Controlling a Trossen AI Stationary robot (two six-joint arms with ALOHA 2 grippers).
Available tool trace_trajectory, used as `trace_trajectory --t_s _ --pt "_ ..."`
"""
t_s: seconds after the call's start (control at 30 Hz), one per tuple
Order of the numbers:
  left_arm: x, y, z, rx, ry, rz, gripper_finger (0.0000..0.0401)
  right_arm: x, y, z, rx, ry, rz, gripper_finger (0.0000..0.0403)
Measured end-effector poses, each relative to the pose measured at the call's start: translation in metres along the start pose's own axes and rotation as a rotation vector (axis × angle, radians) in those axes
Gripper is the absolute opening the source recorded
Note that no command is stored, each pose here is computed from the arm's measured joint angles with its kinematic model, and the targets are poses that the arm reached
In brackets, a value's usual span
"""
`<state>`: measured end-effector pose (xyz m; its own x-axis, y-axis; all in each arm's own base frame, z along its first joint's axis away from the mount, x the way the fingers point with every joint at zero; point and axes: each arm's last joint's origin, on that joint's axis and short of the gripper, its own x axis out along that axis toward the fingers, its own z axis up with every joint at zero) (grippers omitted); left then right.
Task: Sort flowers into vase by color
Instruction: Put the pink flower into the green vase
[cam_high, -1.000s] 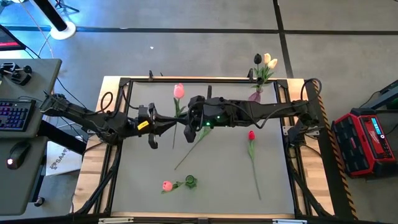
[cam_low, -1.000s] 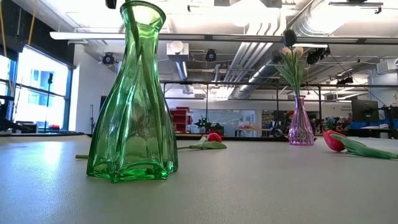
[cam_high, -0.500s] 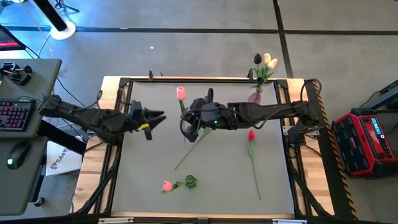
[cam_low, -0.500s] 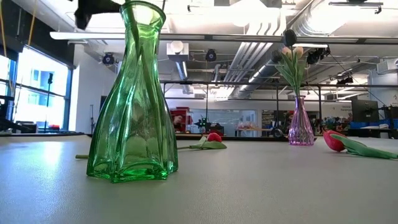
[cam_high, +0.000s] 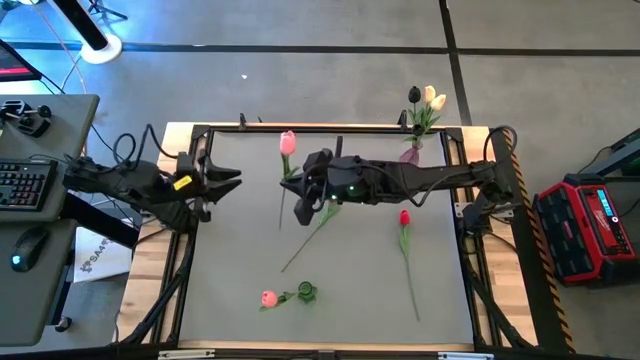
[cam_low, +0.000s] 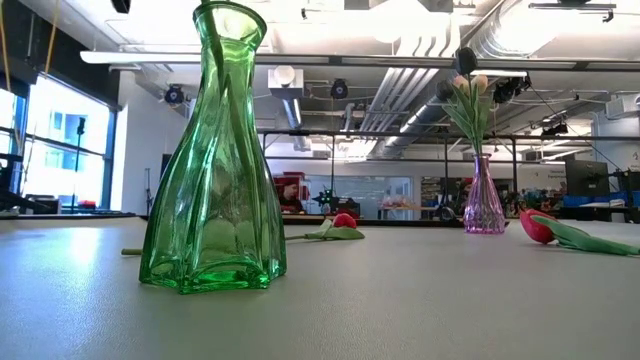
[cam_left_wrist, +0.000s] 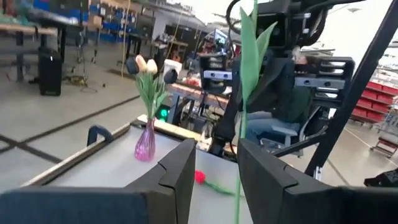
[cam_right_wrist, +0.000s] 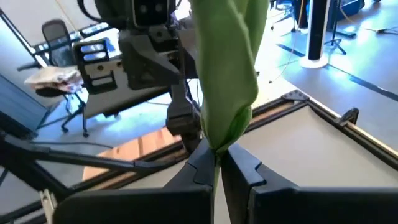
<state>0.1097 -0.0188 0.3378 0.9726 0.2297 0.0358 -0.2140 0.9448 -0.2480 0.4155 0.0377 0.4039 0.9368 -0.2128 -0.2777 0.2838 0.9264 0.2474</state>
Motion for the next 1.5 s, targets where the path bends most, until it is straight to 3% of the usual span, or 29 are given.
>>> trace_trajectory --t_s 0.47,0.77,0.93,1.23,1.5 --pt "-0.012 0.002 0.007 0.106 -0.041 -0.140 0.0161 0.003 -0.006 0.004 -0.048 0.005 0.067 0.0000" --pt "-0.021 0.006 0.012 0.235 -0.090 -0.134 0.0165 0.003 -0.011 0.003 0.090 -0.027 -0.093 0.0000" --pt "-0.022 0.007 0.012 0.207 -0.090 -0.135 0.0165 0.000 -0.002 -0.003 0.047 0.011 -0.063 0.0000" --pt "-0.021 0.006 0.012 0.157 -0.082 -0.136 0.0165 -0.004 0.005 -0.020 -0.077 0.211 0.079 0.0000" --pt "-0.021 0.006 0.012 0.157 -0.081 -0.135 0.0165 -0.021 0.016 -0.047 -0.198 0.345 -0.149 0.0000"
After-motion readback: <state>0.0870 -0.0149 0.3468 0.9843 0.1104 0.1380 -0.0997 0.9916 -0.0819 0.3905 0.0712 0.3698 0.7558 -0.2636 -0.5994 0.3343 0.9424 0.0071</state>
